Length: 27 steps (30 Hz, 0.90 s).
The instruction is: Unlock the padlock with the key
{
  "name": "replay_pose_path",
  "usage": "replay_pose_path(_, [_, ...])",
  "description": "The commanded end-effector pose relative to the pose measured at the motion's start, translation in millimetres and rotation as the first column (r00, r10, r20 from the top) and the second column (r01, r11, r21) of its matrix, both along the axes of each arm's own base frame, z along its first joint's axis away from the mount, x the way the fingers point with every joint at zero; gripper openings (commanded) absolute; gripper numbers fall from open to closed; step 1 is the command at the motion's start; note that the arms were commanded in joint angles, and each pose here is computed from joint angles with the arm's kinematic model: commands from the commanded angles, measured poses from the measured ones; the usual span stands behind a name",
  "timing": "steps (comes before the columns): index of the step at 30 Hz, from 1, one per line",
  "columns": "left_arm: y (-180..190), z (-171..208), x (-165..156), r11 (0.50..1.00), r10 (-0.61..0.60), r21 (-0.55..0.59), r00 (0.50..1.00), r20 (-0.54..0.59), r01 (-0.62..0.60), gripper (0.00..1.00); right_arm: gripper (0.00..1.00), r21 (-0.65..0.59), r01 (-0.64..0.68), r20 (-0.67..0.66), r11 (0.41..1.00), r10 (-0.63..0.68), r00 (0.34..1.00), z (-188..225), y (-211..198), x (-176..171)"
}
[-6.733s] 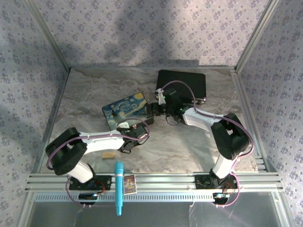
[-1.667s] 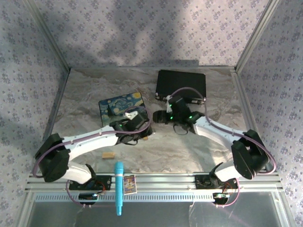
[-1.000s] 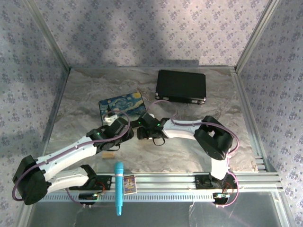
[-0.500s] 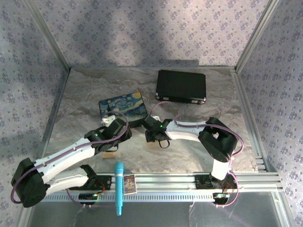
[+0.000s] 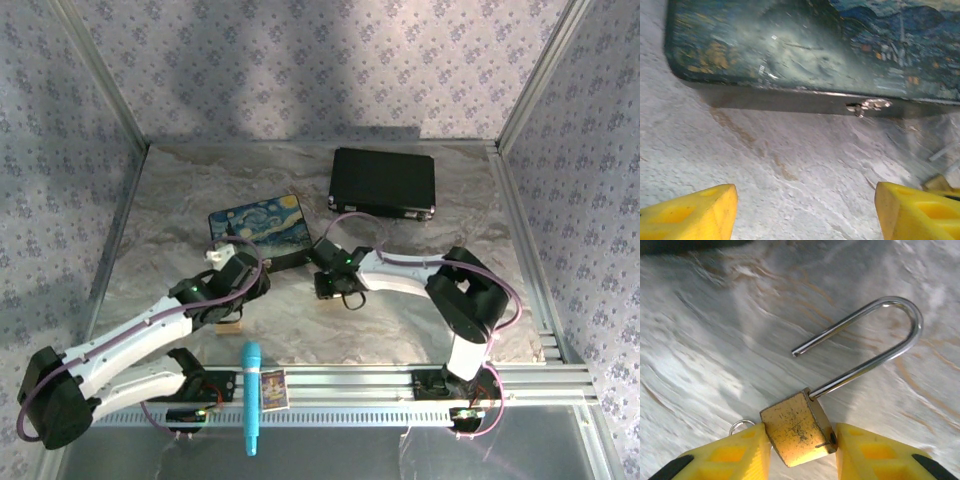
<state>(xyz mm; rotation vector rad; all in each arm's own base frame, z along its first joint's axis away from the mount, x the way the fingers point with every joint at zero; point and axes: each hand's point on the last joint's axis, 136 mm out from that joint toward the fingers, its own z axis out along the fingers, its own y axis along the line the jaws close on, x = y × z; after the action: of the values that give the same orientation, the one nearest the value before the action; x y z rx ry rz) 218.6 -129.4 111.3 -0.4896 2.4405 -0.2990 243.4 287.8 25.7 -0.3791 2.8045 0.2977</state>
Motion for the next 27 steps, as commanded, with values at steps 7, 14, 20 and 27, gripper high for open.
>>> replay_pose_path(7, [19, 2, 22, 1.0, 0.019, 0.02, 0.998, 0.063, -0.02, 0.73, 0.41, -0.106, -0.215, -0.282, 0.971, 0.178, 0.943, -4, -70, -47])
replay_pose_path(14, [28, 21, 33, 1.0, 0.02, -0.012, 0.993, 0.117, -0.019, 0.87, 0.46, -0.211, -0.229, -0.27, 0.95, 0.168, 0.948, 8, -88, -34])
replay_pose_path(20, [43, 28, 27, 0.999, 0.04, -0.007, 0.991, 0.128, -0.039, 0.94, 0.48, -0.239, -0.199, -0.24, 0.95, 0.141, 0.961, 19, -91, -29])
replay_pose_path(27, [80, 40, 31, 0.983, 0.166, 0.042, 0.969, 0.185, -0.176, 1.0, 0.63, -0.11, -0.142, 0.025, 0.984, 0.146, 0.989, 70, -74, 0])
